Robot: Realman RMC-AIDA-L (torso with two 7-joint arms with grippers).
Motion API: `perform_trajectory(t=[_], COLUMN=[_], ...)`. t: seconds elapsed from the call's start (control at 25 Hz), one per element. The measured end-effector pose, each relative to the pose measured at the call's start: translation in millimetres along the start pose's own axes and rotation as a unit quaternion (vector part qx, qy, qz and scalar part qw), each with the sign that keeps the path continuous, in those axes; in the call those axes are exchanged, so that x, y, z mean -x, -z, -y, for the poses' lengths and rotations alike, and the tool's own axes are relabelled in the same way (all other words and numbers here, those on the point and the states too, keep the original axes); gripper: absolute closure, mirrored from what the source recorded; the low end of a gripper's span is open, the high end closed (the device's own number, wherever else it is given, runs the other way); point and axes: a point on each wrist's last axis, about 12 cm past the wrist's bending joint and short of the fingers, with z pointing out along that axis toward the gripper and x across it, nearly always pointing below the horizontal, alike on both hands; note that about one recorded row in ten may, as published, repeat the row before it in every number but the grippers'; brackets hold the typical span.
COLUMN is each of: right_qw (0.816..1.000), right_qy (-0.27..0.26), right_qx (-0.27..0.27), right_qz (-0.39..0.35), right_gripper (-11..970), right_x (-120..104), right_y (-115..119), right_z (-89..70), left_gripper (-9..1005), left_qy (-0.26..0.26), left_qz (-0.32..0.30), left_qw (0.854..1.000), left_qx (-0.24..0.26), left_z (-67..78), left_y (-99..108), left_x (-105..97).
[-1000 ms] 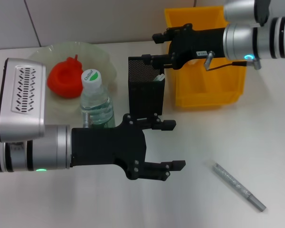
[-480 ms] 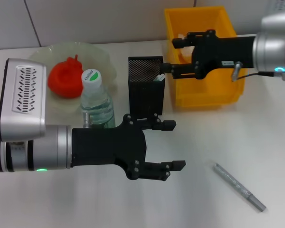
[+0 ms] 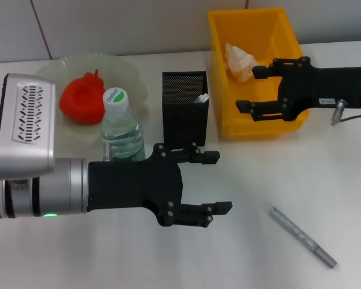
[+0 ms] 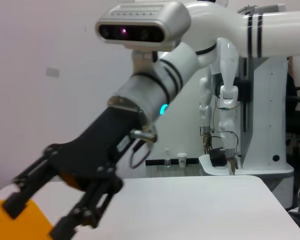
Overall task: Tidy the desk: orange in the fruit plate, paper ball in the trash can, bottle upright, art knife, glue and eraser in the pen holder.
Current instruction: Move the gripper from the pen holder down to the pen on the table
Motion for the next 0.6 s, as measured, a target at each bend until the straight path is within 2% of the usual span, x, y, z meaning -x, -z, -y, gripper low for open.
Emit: perform_trajectory(t=[0.28, 0.4, 0.44, 0.56, 0.6], right_qw=[1.0, 0.999, 0.999, 0.998, 0.997], right_qy=[-0.005, -0.015, -0.015, -0.018, -0.017], right_qx=[-0.001, 0.017, 0.017, 0.024, 0.029], right_qz=[-0.016, -0.029, -0.029, -0.054, -0.075], right_gripper=[171, 171, 171, 171, 171], right_x=[-3, -4, -4, -3, -2], right_y=[12, 16, 16, 17, 16], right_z=[-11.9, -18.1, -18.1, -21.1, -24.1], left_gripper=[197, 197, 197, 197, 197], left_qy=[0.0, 0.001, 0.001, 0.0, -0.004], left_qz=[-0.001, -0.002, -0.001, 0.002, 0.013], left_qw=[1.0, 1.0, 1.0, 1.0, 1.0], left_qx=[0.004, 0.003, 0.007, 0.01, 0.015], left_z=[1.0, 2.5, 7.3, 8.9, 11.0], left_y=[3, 5, 11, 16, 26], left_x=[-2, -4, -8, -9, -10])
